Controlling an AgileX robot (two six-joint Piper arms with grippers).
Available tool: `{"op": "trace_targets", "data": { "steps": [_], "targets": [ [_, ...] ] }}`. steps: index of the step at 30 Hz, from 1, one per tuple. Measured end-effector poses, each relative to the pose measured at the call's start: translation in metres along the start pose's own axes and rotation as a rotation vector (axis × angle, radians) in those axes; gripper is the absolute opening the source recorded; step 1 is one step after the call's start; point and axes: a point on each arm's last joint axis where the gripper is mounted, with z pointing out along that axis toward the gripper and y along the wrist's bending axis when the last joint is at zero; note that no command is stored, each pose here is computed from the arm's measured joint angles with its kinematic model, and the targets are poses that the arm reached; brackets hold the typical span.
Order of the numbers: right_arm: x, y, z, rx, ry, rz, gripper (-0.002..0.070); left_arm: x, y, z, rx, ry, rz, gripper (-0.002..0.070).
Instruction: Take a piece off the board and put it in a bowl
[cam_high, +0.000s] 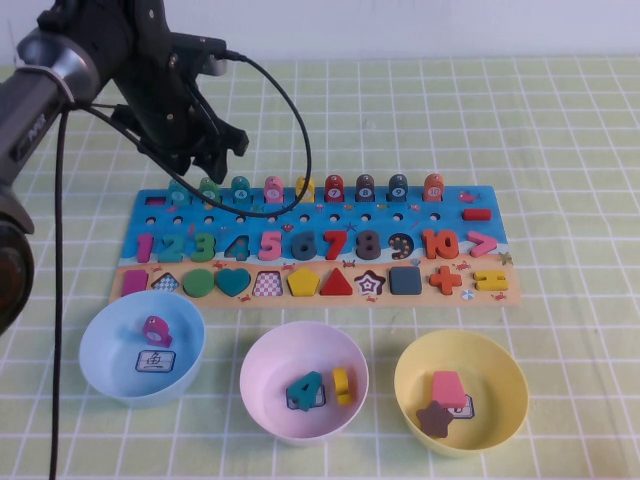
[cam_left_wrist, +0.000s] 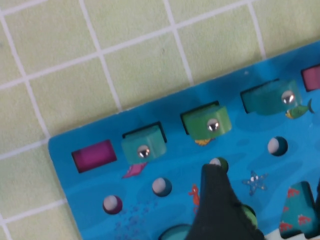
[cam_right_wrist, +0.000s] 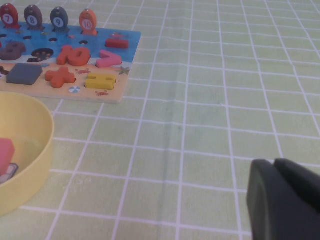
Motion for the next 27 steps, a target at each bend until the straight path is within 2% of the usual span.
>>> {"op": "trace_targets", "data": {
  "steps": [17, 27],
  "targets": [
    [0.0, 0.0, 0.0, 0.0, 0.0, 0.0, -0.0017, -0.004, 0.001, 0.023, -0.001, -0.021, -0.002, 0.0356],
    [0.0, 0.0, 0.0, 0.0, 0.0, 0.0, -0.0017, -0.005, 0.004, 0.032, -0.003, -0.024, -0.008, 0.0329]
  ]
}}
